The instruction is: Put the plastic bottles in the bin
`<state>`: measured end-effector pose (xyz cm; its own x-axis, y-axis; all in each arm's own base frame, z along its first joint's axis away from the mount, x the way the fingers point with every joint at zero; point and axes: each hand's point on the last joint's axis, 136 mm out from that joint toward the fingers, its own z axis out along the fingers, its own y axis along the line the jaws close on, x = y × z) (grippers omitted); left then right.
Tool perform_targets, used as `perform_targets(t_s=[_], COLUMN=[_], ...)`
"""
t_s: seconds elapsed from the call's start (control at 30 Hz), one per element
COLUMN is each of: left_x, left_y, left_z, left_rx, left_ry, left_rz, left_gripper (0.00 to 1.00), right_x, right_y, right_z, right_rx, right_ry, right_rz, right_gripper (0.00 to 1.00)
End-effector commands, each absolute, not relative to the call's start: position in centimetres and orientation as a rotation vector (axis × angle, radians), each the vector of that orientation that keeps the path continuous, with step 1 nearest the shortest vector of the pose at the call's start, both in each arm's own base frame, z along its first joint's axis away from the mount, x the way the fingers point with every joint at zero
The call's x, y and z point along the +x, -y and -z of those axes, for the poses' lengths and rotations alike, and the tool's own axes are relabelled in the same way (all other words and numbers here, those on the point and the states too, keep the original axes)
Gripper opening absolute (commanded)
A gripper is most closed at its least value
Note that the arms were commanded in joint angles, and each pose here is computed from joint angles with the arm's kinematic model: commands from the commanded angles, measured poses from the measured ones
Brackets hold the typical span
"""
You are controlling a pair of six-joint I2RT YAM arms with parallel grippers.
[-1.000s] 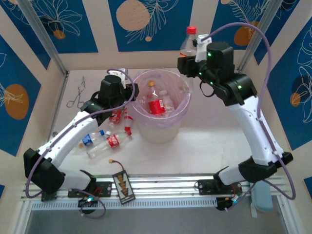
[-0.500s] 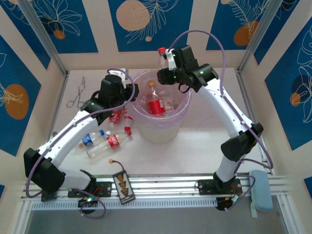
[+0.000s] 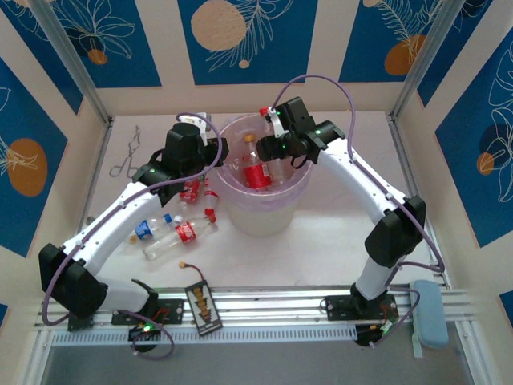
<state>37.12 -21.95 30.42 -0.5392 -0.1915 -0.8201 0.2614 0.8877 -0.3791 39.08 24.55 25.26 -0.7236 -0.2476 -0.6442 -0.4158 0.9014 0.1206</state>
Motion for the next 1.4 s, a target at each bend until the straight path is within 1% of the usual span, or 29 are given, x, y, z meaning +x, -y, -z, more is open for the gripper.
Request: perform_targets(t_s=[0.0, 0.03, 0.1, 0.23, 0.3, 0.5, 0.73, 0.83, 0.97, 1.07, 1.27, 1.37], left_x=[35.9, 35.8, 35.8, 35.8, 35.7, 35.7, 35.5, 35.5, 35.6, 35.6, 35.8, 35.9], left_y=[22.3, 22.3, 22.3, 22.1, 22.1, 22.2, 21.9, 21.8, 22.0, 22.1, 22.5, 22.6], left_z=[-28.1, -28.1, -28.0, -27.9, -27.7, -27.5, -27.7, -27.6, -27.4, -27.4, -27.3, -27.3], left_rx=[0.108, 0.109, 0.110, 0.108, 0.108, 0.113, 0.116, 0.115, 0.114, 0.116, 0.115, 0.119], left_ry=[-2.149, -2.148, -2.150, -2.147, -2.149, -2.151, -2.147, -2.149, -2.152, -2.153, -2.154, -2.159], left_rz=[0.553, 0.554, 0.551, 0.546, 0.543, 0.546, 0.534, 0.529, 0.535, 0.545, 0.562, 0.562], left_gripper=[0.32, 0.32, 0.32, 0.32, 0.32, 0.32, 0.32, 0.32, 0.32, 0.32, 0.32, 0.32], right_x=[37.9, 37.9, 37.8, 37.8, 38.0, 39.5, 40.8, 40.7, 40.2, 40.1, 39.8, 39.1], right_y=[-24.8, -24.7, -24.6, -24.5, -24.7, -25.3, -25.6, -25.6, -25.7, -25.8, -26.2, -25.9], right_z=[-27.1, -27.6, -28.7, -31.3, -31.9, -30.5, -27.0, -25.1, -23.3, -23.6, -27.2, -30.2], right_rx=[-0.479, -0.480, -0.478, -0.471, -0.471, -0.473, -0.471, -0.472, -0.472, -0.474, -0.480, -0.466], right_ry=[-2.374, -2.368, -2.354, -2.296, -2.276, -2.307, -2.377, -2.422, -2.465, -2.456, -2.381, -2.320], right_rz=[-0.400, -0.399, -0.393, -0.387, -0.395, -0.347, -0.298, -0.288, -0.296, -0.305, -0.344, -0.382], right_gripper=[0.77, 0.81, 0.85, 0.86, 0.85, 0.74, 0.51, 0.49, 0.49, 0.49, 0.50, 0.55])
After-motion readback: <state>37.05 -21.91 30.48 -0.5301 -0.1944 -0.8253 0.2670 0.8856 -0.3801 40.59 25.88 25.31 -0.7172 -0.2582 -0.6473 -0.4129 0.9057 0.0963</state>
